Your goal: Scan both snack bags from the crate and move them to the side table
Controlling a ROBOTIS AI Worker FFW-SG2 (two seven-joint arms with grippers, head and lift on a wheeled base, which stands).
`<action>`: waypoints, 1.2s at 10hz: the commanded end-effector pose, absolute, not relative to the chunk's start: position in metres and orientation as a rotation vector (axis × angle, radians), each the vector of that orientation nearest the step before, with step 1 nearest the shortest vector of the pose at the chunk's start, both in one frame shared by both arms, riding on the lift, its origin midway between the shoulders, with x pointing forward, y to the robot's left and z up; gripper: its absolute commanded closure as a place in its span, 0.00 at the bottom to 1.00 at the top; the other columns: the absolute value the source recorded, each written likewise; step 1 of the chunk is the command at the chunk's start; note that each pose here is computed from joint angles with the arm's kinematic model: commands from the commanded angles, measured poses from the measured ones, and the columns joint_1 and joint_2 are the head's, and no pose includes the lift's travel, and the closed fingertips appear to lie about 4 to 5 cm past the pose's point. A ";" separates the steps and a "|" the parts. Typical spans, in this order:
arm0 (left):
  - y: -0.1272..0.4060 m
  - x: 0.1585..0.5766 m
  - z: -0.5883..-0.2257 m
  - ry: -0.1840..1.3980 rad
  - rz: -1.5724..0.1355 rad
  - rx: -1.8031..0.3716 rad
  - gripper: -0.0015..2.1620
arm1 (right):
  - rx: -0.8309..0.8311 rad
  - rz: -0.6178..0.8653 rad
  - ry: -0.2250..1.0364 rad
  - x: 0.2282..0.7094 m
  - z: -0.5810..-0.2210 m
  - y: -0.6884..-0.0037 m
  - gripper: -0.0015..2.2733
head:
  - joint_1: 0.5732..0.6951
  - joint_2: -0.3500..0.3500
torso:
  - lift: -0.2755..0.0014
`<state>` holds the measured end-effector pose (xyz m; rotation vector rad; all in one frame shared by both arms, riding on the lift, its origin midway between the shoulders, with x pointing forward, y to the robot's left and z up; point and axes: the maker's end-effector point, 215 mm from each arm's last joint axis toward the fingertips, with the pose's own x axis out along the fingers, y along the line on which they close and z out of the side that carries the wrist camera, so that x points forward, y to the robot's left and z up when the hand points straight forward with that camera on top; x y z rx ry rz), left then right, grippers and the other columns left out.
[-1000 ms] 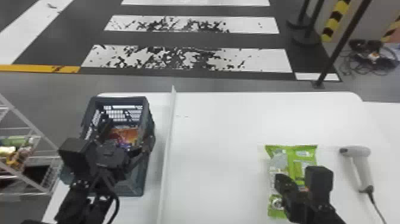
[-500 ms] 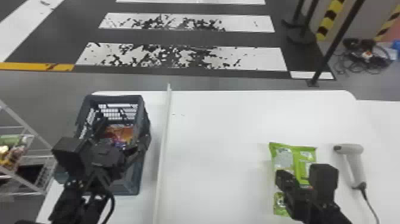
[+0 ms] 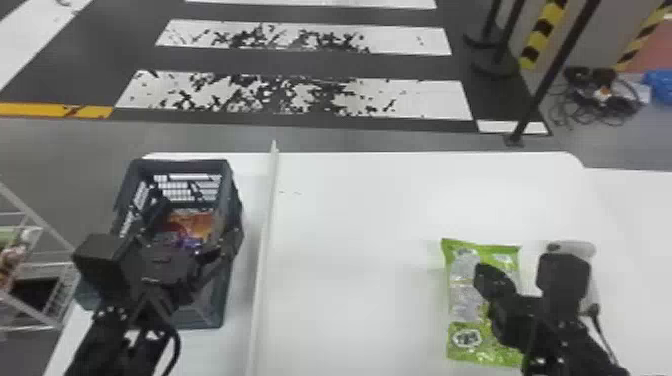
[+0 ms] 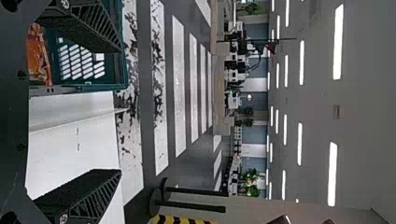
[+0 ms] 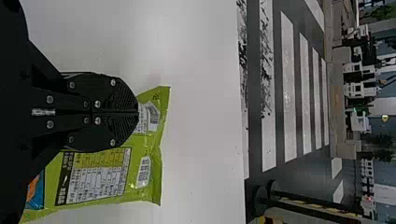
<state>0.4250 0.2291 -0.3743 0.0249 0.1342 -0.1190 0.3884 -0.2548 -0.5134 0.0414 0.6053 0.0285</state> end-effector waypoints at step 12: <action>0.235 0.426 -0.378 0.132 -0.107 0.029 0.03 | 0.011 -0.005 0.690 0.401 -0.585 -0.278 0.99 | 1.00 0.41 | 0.89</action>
